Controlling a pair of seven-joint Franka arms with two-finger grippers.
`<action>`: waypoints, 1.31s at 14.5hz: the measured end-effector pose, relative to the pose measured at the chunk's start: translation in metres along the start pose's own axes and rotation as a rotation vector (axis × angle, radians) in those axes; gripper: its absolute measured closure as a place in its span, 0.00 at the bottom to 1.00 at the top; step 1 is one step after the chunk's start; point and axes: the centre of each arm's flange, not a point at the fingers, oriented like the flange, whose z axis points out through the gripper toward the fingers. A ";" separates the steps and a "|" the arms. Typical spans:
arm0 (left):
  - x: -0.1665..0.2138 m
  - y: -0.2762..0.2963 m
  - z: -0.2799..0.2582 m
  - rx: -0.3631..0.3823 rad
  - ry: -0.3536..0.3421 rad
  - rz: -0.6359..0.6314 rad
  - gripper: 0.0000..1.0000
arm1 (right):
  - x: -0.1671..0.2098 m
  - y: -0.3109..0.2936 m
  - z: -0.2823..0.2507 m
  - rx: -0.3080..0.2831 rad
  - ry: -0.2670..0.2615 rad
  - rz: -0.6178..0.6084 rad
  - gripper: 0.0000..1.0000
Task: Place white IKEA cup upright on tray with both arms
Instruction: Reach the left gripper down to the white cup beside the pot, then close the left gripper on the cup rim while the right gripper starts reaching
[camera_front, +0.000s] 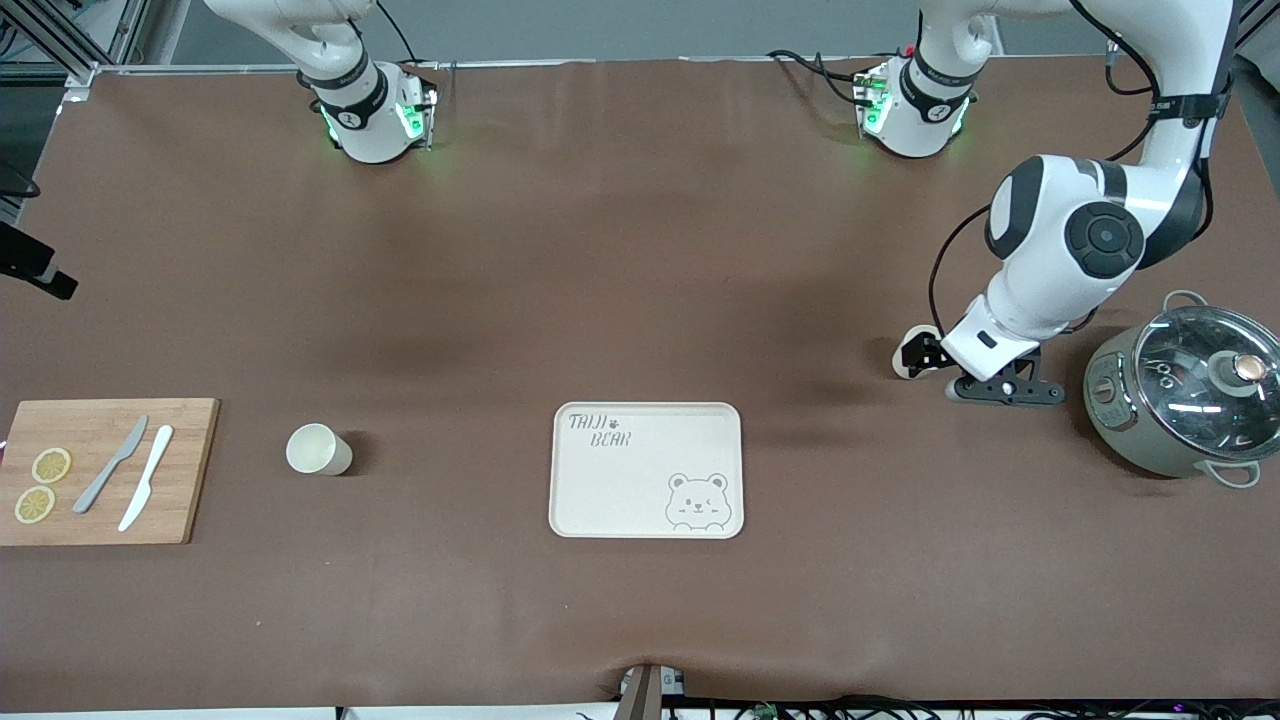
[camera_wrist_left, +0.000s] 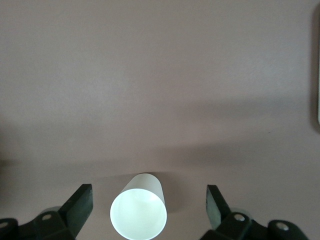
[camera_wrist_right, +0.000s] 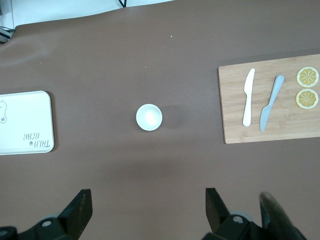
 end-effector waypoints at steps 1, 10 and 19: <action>-0.008 -0.004 0.007 0.000 0.007 -0.005 0.00 | 0.000 0.000 0.000 -0.030 -0.003 -0.008 0.00; -0.057 -0.019 0.047 -0.001 0.032 -0.015 0.00 | 0.003 -0.022 0.006 -0.119 -0.011 -0.069 0.00; -0.072 -0.049 0.064 0.003 0.062 0.006 0.00 | 0.002 -0.078 0.009 -0.060 -0.001 -0.153 0.00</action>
